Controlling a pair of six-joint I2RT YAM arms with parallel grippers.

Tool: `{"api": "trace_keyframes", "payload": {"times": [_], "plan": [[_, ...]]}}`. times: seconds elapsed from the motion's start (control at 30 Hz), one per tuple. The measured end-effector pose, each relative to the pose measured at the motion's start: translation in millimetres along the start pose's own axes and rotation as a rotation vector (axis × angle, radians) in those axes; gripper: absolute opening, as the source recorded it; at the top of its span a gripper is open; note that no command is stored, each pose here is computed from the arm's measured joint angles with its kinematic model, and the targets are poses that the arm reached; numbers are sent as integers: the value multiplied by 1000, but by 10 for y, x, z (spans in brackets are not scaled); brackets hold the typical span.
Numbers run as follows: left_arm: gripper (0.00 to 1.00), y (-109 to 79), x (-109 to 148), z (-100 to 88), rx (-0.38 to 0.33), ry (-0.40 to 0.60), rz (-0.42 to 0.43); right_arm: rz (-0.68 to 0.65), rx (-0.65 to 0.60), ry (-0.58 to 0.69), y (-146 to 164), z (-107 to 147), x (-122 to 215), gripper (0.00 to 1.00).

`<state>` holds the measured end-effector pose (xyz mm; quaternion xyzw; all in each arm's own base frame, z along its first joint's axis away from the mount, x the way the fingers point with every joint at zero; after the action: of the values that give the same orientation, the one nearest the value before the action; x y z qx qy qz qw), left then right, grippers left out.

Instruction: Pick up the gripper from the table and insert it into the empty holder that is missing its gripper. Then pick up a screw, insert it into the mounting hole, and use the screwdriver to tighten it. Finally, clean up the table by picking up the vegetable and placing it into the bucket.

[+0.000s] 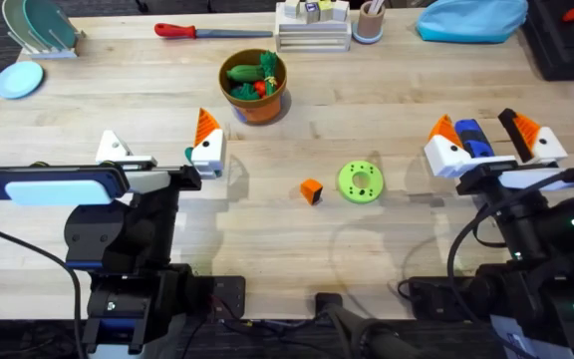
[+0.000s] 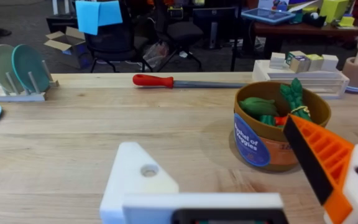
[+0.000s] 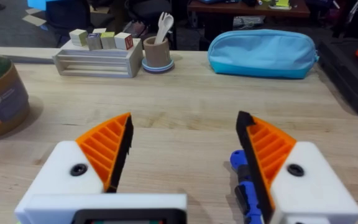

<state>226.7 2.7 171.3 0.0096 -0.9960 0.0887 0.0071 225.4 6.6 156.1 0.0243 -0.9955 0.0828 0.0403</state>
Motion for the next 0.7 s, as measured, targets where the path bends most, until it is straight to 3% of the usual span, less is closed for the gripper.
{"api": "trace_keyframes", "payload": {"times": [0.27,0.5,0.7], "plan": [[993,-1,0,-4,0,-2,0,-3,-2,-3,4,-8,0,991],[993,-18,21,-114,2,-17,2,-12,-49,6,18,-2,6,992],[993,-68,164,-468,7,10,-10,-27,-80,104,7,-117,140,991]]}}
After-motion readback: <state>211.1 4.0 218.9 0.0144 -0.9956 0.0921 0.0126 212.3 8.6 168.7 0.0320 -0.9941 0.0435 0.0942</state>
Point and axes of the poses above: each hand's point on the last joint's axis, 136 mm out from that joint toward the fingers, its own x axis back along the fingers, its own y axis along the line the jaws close on, z = x × y, the point moved 2 cm from there along x, back along the fingers, and after that the axes turned 10 degrees about x, right-handed, at the moved point
